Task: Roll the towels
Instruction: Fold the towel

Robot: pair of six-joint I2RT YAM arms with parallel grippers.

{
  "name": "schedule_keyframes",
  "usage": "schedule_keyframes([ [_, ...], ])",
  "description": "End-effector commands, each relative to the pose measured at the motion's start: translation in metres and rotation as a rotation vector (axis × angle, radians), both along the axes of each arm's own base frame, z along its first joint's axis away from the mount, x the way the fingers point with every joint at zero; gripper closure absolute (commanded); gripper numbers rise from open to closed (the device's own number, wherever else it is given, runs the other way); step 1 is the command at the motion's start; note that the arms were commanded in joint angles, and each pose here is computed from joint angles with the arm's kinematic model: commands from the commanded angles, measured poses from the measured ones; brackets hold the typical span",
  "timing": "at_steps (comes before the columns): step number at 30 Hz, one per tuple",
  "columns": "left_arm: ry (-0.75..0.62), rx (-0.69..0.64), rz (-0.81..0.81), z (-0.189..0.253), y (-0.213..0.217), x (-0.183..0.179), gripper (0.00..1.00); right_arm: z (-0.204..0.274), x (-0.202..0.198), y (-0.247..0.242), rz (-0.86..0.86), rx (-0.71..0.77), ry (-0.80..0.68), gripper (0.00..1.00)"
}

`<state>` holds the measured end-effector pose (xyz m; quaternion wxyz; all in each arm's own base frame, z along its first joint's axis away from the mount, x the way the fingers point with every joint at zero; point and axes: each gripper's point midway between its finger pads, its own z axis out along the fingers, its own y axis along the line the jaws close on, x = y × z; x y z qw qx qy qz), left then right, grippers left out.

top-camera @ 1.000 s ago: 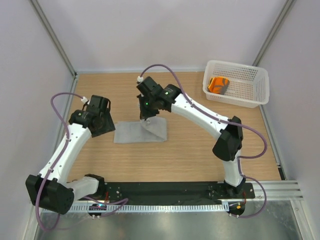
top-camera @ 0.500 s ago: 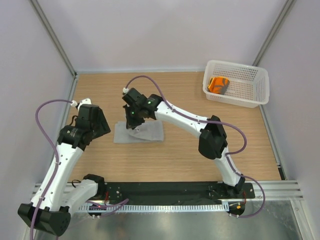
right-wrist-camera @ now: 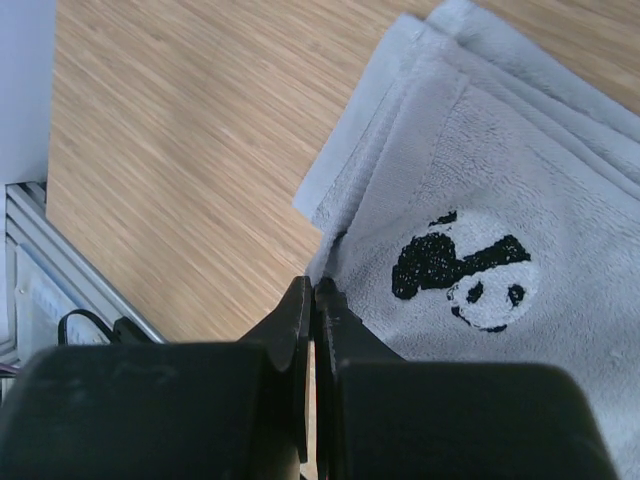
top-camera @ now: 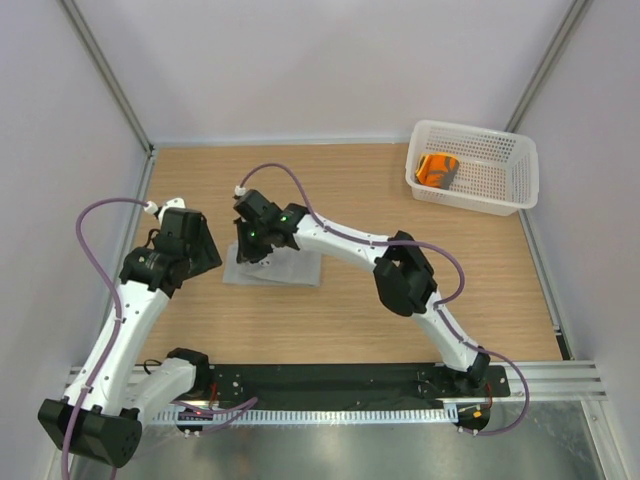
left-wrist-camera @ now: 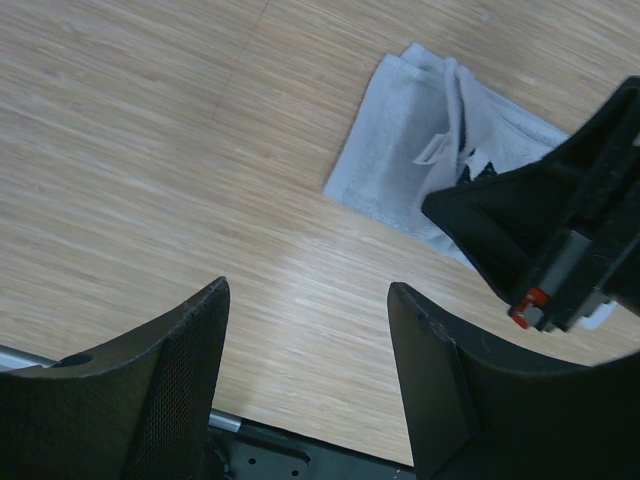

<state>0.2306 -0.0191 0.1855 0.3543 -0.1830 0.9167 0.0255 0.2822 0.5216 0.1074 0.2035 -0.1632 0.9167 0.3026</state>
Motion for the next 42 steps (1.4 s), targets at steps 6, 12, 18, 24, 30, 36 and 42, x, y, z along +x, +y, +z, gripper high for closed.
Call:
schedule_keyframes([
  [6, -0.045, 0.009, 0.028, 0.006, 0.005, 0.007, 0.35, -0.015, -0.003, 0.049, 0.041, 0.154, 0.012, 0.62],
  [12, -0.038, 0.016, 0.040, 0.005, 0.007, 0.006, 0.34, -0.002, 0.011, 0.061, 0.052, 0.193, -0.027, 0.38],
  [18, -0.020, 0.029, 0.045, 0.001, 0.008, 0.008, 0.34, 0.075, 0.048, 0.036, -0.005, 0.274, -0.111, 0.31],
  [24, 0.052, -0.010, -0.011, -0.011, -0.009, 0.025, 0.36, 0.118, 0.056, -0.035, -0.084, 0.238, -0.156, 0.31],
  [30, 0.086, -0.076, -0.068, -0.022, -0.036, 0.069, 0.38, 0.046, 0.049, -0.136, -0.202, 0.027, -0.026, 0.32],
  [36, 0.199, -0.169, -0.108, -0.060, -0.049, 0.118, 0.42, -0.010, 0.023, -0.175, -0.177, -0.037, 0.121, 0.36],
  [42, 0.311, -0.209, -0.073, -0.098, -0.043, 0.134, 0.47, -0.023, 0.018, -0.180, -0.152, -0.053, 0.138, 0.36],
])
